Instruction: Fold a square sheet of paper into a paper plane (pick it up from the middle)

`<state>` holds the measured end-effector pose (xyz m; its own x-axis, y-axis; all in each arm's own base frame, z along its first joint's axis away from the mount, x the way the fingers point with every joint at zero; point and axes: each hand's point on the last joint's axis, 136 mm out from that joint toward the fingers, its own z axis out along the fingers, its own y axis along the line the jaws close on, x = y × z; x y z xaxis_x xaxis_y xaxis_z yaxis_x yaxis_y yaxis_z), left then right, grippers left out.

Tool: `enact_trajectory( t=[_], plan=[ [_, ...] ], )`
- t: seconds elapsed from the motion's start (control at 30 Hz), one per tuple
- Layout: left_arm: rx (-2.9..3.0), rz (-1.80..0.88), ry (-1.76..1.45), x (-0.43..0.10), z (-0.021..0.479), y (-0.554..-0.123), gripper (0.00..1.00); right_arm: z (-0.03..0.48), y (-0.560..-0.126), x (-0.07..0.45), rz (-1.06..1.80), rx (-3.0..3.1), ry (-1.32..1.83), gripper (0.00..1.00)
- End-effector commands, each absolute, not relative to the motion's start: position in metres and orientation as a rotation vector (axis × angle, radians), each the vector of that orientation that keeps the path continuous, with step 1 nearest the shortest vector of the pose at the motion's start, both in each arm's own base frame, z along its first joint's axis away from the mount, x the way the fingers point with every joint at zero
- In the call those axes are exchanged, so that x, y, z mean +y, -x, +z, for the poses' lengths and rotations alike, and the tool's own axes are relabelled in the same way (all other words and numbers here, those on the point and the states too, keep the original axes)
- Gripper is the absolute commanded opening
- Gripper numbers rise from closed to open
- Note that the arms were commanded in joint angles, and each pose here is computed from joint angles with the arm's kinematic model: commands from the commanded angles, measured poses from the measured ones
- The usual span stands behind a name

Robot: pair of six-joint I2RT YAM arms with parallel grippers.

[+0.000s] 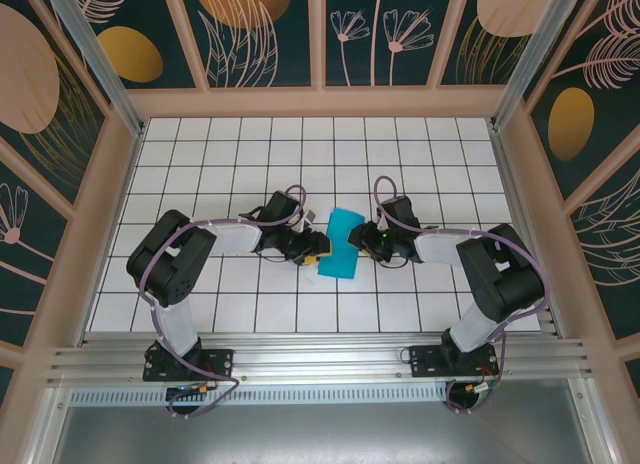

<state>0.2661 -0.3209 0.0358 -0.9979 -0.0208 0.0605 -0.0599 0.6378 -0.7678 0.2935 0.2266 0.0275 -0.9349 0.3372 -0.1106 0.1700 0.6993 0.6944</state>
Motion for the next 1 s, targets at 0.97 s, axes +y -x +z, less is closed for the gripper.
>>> enact_trajectory(
  t=[0.97],
  plan=[
    [-2.868, 1.493, -0.035, -0.363, 0.049, -0.334, 0.30, 0.064, -0.301, 0.201, 0.942, 2.539, -0.417, 0.53]
  ],
)
